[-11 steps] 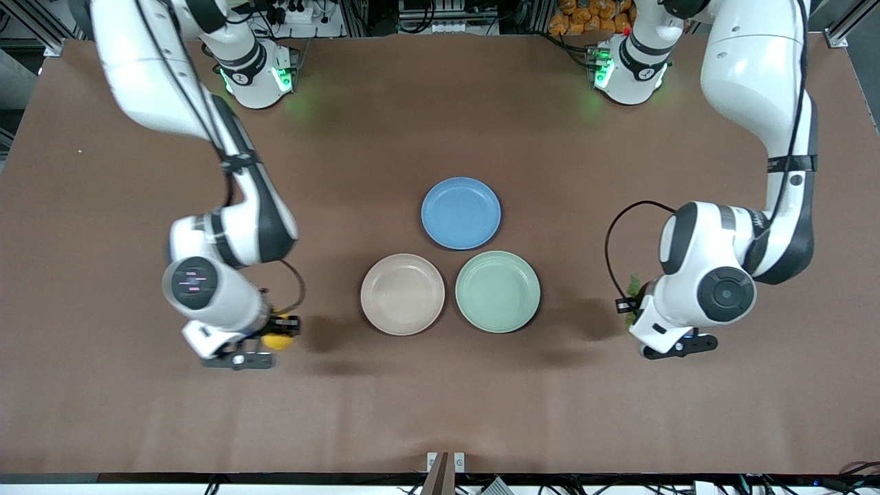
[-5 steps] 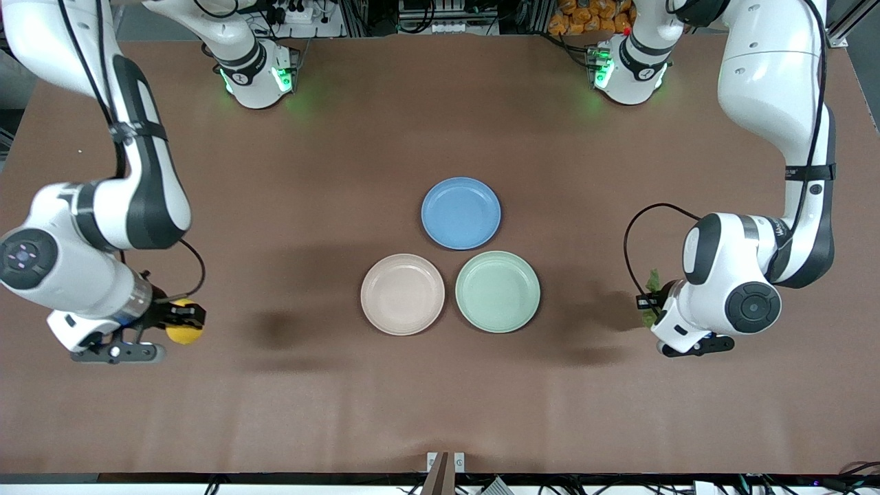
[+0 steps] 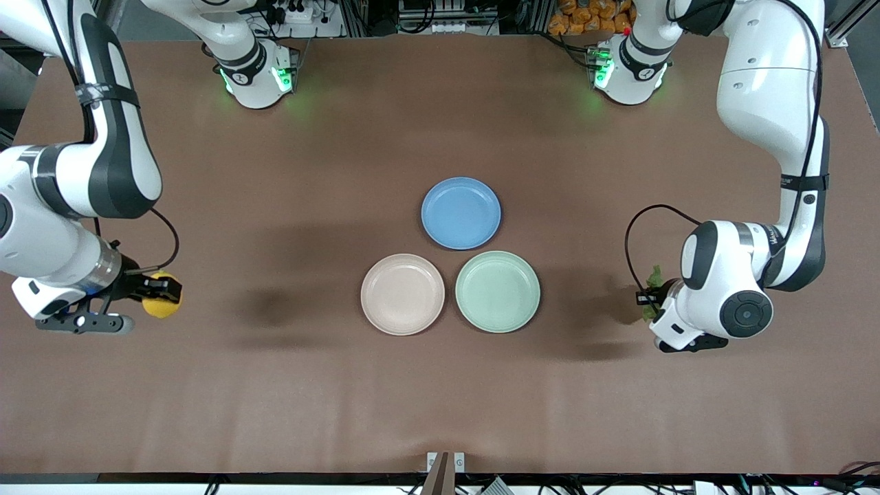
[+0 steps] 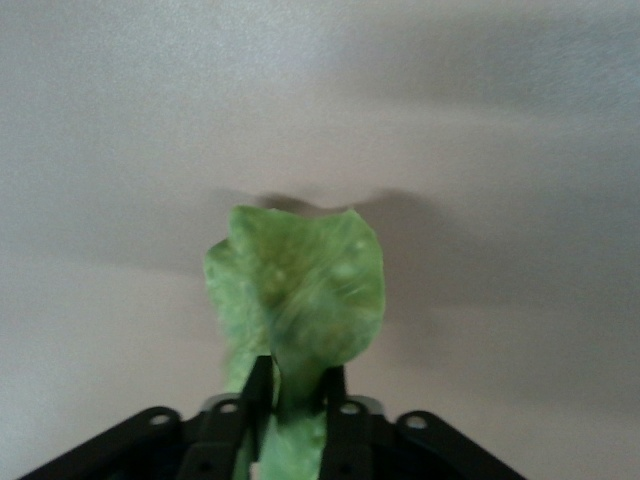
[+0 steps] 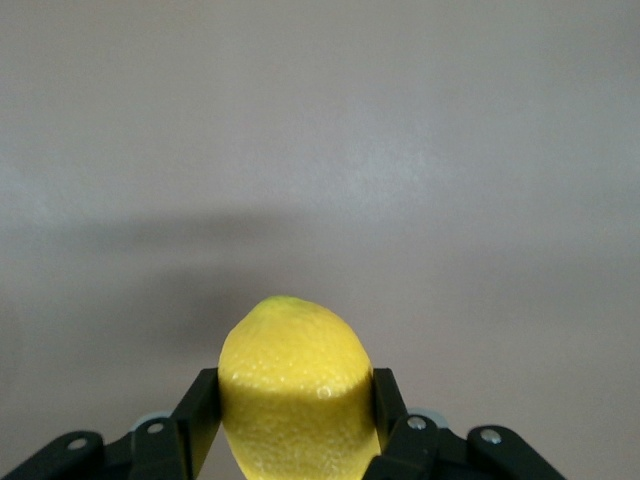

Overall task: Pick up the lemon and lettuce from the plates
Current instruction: 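Lower the lemon beside the plates while the left gripper releases the lettuce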

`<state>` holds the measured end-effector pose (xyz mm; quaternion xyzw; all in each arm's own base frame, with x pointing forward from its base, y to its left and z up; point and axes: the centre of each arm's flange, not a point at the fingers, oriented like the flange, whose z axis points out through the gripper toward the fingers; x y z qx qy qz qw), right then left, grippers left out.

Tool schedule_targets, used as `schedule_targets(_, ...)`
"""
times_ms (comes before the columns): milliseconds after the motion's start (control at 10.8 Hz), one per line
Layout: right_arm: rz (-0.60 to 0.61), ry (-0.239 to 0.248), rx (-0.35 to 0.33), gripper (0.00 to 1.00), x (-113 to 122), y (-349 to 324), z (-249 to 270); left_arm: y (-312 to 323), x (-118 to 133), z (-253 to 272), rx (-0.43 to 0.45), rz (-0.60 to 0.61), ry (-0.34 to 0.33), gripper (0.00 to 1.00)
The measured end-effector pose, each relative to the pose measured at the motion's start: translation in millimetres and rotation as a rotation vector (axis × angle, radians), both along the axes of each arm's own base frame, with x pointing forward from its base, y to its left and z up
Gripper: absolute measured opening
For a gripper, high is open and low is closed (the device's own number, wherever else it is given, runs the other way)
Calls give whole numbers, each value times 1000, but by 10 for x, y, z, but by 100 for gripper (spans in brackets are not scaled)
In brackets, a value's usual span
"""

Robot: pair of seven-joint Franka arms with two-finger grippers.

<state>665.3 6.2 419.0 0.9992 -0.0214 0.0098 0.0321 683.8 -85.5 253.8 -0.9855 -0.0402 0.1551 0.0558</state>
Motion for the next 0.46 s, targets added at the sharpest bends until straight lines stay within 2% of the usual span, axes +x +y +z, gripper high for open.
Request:
schedule_targets(185, 9, 4, 1, 67, -49, -85, -133, 88, 4, -29, 8, -24, 6, 55)
schedule_targets(371, 36, -60, 3, 67, -87, -177, -442, 88, 22, 2, 18, -32, -3, 81)
schedule_targets(464, 42, -75, 4, 67, -141, -202, -617, 84, 36, 30, 17, -32, -9, 95)
